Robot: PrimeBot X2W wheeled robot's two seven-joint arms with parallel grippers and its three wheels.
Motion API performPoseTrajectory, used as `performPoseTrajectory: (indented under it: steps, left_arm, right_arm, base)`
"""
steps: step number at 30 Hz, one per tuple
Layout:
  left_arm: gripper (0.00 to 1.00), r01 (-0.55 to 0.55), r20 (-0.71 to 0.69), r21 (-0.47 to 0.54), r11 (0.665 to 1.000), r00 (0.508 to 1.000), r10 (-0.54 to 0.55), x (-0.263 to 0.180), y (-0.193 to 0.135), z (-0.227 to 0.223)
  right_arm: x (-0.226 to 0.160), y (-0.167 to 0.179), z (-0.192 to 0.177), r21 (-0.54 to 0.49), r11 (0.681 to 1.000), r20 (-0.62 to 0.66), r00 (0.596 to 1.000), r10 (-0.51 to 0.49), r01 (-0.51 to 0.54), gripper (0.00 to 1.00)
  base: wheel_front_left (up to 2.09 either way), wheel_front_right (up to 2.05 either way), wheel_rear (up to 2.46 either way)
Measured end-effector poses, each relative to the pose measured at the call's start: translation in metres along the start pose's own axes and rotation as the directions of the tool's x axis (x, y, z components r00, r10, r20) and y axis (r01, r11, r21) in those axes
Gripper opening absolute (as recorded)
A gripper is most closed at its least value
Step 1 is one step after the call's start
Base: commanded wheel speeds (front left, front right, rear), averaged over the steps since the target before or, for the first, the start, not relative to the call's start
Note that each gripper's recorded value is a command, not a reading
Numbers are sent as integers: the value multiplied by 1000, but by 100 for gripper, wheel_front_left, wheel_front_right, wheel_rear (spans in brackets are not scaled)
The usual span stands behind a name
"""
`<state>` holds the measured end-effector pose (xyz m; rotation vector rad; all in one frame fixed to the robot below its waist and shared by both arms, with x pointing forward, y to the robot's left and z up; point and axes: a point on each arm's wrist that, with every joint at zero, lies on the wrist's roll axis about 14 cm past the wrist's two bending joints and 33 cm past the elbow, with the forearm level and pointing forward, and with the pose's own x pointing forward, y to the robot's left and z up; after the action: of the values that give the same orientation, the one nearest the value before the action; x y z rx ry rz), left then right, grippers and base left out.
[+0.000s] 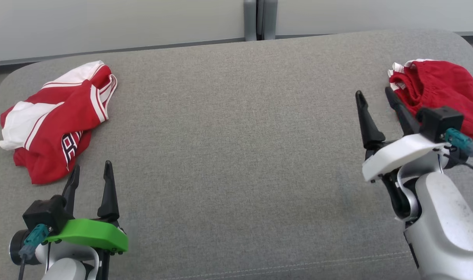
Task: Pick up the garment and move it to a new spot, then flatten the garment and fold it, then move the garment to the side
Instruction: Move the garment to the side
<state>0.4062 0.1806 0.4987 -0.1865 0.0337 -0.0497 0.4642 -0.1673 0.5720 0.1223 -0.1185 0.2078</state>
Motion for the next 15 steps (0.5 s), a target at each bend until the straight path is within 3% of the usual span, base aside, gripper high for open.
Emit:
performPoseTrajectory:
  steps: [15]
  left_arm:
    - [100, -60, -26, -44, 997, 998, 59, -34, 10, -12]
  right_arm:
    - [-42, 33, -18, 10, 1000, -24, 1000, -19, 19, 100]
  base:
    - [0, 0, 0]
